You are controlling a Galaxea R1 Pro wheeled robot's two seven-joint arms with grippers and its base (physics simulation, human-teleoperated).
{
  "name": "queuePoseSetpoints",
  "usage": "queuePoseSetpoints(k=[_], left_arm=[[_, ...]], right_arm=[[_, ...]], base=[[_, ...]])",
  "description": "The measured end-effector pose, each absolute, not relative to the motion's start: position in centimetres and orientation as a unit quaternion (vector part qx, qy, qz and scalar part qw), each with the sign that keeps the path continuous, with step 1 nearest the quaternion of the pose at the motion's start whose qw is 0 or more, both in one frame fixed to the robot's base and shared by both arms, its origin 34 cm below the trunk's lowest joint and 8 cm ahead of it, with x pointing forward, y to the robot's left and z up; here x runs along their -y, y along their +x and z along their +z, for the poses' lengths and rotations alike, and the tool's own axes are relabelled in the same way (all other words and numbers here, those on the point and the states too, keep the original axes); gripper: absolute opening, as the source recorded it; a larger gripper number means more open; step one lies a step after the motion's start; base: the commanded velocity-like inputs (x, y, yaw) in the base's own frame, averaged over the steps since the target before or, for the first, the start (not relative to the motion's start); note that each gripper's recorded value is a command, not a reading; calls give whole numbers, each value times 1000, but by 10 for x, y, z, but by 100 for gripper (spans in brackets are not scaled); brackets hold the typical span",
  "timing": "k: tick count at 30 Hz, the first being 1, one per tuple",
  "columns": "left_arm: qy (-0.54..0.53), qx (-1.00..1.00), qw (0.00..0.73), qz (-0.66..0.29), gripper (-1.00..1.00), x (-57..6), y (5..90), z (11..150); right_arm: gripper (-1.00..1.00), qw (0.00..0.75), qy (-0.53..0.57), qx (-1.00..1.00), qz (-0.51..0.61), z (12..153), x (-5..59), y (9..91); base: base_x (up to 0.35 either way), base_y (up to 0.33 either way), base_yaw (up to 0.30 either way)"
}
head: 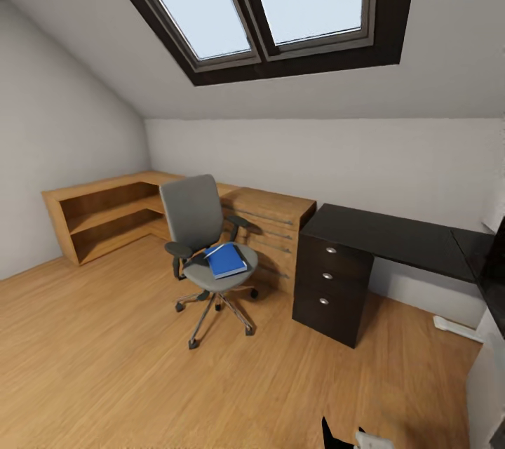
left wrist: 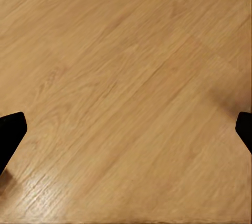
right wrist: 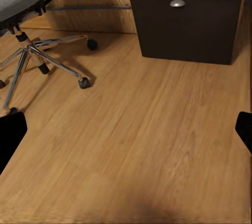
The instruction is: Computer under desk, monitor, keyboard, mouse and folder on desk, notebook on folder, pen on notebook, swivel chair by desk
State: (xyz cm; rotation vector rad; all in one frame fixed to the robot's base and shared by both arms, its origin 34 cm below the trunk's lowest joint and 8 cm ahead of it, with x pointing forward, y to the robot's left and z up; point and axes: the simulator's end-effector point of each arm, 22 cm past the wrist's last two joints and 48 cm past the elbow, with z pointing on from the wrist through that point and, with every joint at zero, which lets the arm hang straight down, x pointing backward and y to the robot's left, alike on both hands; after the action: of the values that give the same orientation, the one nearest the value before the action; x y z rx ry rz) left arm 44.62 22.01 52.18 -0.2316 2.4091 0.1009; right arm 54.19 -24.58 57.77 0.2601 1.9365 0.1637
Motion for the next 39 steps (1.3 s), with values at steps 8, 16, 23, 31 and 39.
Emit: queuePoseSetpoints(k=[8, 16, 23, 31, 39], left_arm=[[-89, -931, 352, 39, 100, -220, 447, 536], [-90, -931, 352, 39, 100, -220, 448, 550], [-90, -931, 352, 39, 100, -220, 448, 562], [-90, -931, 352, 39, 100, -220, 449, 575], [-89, -931, 351, 39, 100, -220, 449, 588]], right_arm=[[100, 556, 110, -821, 69, 592, 246, 543], [100, 556, 110, -821, 69, 606, 246, 544], [100, 556, 110, -821, 69, 618, 246, 544], [100, 556, 110, -821, 69, 631, 246, 544], [100, 556, 110, -821, 69, 644, 246, 545]], base=[[-340, 0, 0], [-341, 0, 0], [-341, 0, 0], [-341, 0, 0], [-341, 0, 0]])
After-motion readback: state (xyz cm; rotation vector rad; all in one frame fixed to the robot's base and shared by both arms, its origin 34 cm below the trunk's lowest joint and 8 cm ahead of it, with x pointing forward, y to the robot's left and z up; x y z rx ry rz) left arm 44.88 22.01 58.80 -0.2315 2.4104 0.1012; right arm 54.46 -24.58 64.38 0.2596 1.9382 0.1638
